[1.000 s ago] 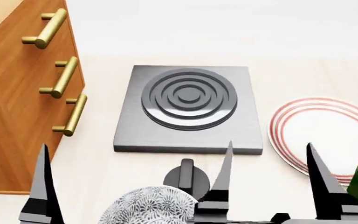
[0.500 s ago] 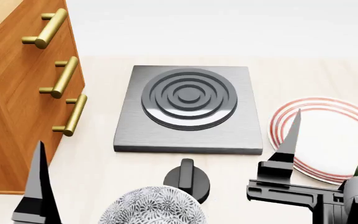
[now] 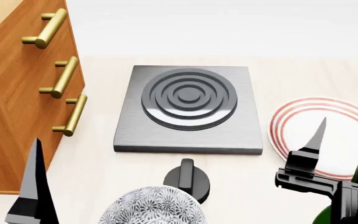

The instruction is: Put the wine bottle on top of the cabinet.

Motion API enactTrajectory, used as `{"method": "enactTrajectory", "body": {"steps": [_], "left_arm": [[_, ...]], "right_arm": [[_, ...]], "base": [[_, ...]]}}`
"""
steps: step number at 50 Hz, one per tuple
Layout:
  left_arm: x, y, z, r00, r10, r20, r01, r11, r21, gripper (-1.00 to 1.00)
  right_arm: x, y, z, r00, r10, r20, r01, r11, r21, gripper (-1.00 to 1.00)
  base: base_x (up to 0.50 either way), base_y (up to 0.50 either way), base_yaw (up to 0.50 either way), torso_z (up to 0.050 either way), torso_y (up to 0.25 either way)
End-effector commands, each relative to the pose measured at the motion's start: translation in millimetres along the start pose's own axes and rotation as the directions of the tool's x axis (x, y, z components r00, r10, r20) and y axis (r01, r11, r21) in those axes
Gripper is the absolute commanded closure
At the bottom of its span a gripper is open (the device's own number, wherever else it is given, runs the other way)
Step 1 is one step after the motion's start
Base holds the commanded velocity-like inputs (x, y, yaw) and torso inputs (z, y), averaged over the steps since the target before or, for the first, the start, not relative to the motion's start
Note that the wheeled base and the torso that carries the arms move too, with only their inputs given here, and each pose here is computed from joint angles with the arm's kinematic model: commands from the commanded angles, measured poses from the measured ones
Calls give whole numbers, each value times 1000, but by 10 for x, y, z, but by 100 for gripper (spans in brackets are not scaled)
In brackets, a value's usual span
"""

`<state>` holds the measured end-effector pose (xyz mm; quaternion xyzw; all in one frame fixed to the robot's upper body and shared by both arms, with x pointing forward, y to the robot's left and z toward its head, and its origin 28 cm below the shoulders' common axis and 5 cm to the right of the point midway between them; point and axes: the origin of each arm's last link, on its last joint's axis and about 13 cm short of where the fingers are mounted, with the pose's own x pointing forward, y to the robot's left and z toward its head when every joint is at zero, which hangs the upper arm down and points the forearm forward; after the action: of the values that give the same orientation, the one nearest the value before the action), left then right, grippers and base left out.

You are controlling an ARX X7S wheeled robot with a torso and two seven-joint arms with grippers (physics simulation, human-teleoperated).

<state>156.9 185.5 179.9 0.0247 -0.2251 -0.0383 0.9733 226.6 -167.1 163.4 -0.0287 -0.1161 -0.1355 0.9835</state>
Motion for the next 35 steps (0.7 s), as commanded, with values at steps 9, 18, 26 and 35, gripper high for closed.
{"method": "enactTrajectory", "body": {"steps": [9, 18, 26, 35], "left_arm": [[8, 7, 33, 1000, -11, 19, 12, 1000, -29, -100], [6, -4, 27, 1000, -15, 14, 16, 999, -29, -100], [5, -7, 11, 1000, -17, 12, 18, 999, -29, -100], [5, -12, 10, 1000, -19, 10, 19, 999, -29, -100]], "right_arm": [[51, -78, -211, 998, -38, -54, 38, 999, -1, -100], [11, -127, -322, 995, -59, -84, 59, 998, -3, -100], [-21, -139, -366, 993, -65, -94, 65, 998, -2, -100], [-27, -151, -373, 993, -69, -94, 69, 998, -3, -100]], "base": [[0, 0, 0, 0, 0], [0, 0, 0, 0, 0], [0, 0, 0, 0, 0], [0, 0, 0, 0, 0]]}}
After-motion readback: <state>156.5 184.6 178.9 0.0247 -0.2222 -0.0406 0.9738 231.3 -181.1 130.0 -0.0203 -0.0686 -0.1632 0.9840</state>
